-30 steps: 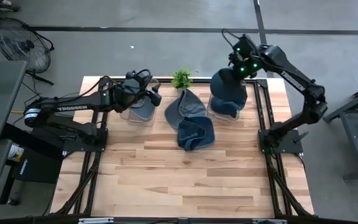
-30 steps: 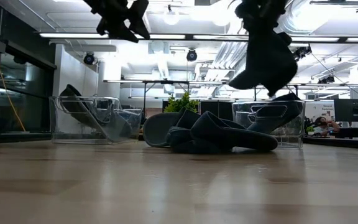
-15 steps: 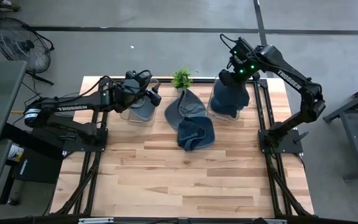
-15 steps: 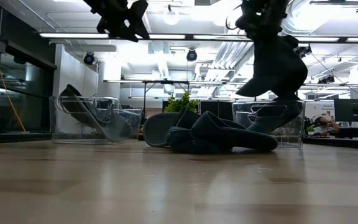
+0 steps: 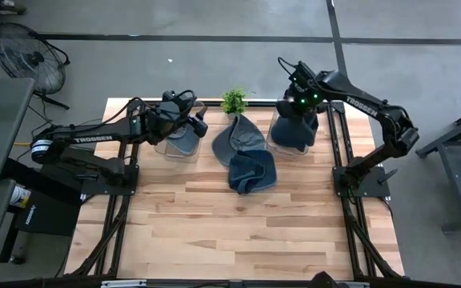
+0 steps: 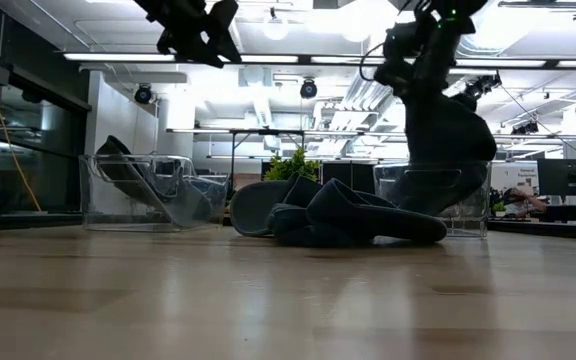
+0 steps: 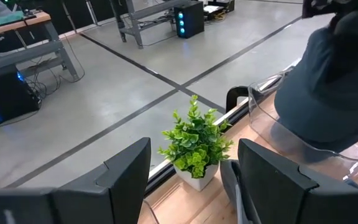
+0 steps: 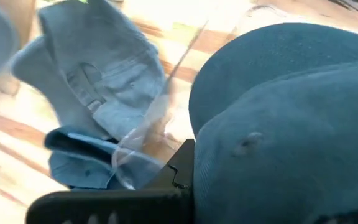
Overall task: Pick & Place hat
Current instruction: Put the bottom blue cap into the right transparent bin
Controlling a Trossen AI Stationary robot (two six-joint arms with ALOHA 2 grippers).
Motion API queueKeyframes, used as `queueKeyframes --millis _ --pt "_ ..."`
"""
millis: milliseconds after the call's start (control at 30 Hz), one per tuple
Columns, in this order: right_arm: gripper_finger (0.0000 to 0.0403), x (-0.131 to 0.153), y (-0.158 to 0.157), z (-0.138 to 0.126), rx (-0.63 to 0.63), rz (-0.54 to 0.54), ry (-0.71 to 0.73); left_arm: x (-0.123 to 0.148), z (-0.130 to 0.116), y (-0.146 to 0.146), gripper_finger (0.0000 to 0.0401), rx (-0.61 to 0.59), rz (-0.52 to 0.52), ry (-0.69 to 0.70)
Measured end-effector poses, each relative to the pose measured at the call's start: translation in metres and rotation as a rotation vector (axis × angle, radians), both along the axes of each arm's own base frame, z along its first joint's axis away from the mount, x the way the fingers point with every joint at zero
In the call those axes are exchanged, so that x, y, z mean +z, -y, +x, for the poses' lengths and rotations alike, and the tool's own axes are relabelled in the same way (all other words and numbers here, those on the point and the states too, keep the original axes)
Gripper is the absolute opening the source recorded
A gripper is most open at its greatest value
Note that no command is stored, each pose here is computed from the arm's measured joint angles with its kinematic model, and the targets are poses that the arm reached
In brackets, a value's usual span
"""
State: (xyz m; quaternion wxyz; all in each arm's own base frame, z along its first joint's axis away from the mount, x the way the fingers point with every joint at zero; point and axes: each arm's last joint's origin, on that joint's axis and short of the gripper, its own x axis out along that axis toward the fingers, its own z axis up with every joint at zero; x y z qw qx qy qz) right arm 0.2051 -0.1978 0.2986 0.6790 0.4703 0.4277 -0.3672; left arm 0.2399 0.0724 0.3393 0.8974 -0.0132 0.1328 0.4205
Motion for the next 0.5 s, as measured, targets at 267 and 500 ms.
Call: queueKeyframes --millis 267,500 --pt "0.0015 -0.023 0.006 0.002 -0.015 -0.018 0.053 0.0 0.0 0.0 0.0239 -0.001 0.0 0.0" --pt "0.0015 -0.044 0.007 0.0 -0.028 -0.02 0.056 0.0 0.0 0.0 0.0239 -0.001 0.0 0.0"
